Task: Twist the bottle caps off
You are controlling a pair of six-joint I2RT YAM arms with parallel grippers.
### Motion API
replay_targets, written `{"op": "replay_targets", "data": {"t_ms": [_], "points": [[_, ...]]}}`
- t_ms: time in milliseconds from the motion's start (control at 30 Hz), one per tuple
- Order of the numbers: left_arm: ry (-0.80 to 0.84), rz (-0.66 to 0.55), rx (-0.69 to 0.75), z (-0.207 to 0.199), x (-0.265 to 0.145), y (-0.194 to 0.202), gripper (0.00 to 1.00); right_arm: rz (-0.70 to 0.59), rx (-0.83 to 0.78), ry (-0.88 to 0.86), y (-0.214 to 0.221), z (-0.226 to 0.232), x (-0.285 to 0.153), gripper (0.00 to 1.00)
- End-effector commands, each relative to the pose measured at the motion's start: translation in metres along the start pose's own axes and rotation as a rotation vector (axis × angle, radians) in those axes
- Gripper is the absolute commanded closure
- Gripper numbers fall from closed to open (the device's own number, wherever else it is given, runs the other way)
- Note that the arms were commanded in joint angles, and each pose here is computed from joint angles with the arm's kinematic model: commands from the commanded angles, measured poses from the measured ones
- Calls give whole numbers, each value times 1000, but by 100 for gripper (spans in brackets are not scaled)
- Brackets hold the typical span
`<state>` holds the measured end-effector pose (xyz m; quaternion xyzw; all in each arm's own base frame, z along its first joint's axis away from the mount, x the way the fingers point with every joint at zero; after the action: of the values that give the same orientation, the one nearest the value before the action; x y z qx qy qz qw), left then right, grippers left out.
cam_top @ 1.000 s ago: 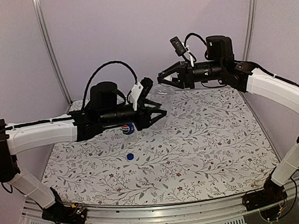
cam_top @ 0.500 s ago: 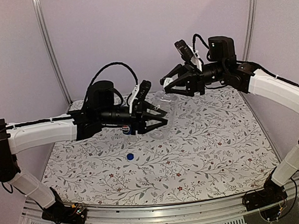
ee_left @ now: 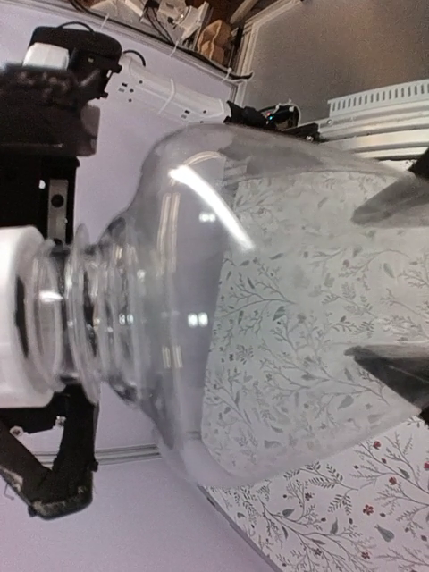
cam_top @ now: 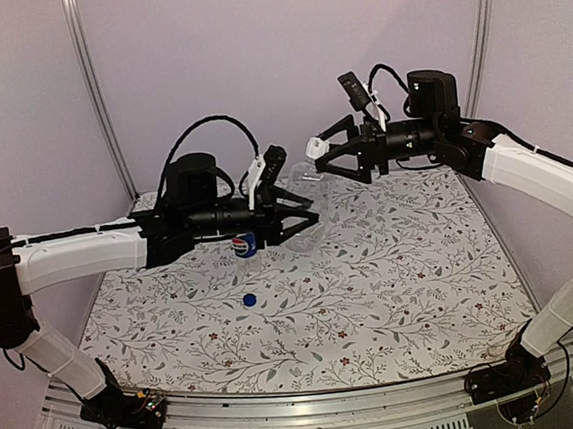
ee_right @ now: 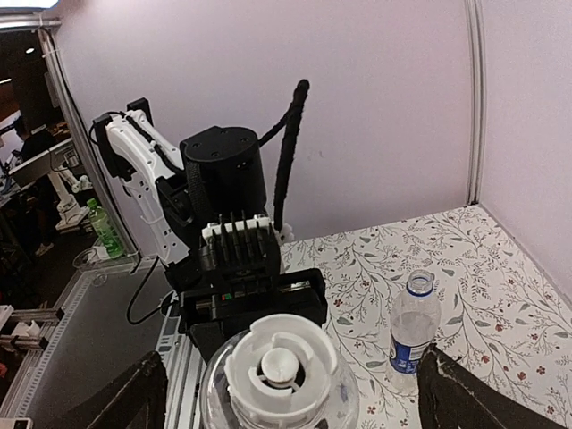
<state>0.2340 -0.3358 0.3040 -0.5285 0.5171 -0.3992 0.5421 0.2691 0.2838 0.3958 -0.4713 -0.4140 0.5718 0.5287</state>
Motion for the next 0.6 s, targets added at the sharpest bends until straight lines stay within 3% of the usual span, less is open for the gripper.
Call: {"op": "replay_targets", "data": {"t_ms": [0, 300, 567], "points": [[-124, -24, -7, 14, -2, -11, 75, -87, 14, 128, -20, 4, -13, 3], [-290, -10, -36, 22, -3, -10, 75, -178, 190, 355, -37, -15, -9, 2], [-357, 21, -18, 22, 0, -6, 75, -186, 225, 394, -42, -22, 9, 3]]}}
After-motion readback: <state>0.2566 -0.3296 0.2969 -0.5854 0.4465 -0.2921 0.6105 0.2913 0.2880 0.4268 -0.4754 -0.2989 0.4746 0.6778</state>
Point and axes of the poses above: each gripper's point midway between its finger pads, its own x axis out along the fingers, its own z axis along the line the jaws close on, y = z × x, the point moved 8 cm from there along -x, back along the fingers, and after that the axes turned 2 degrees about x, right-handed, at the moved point
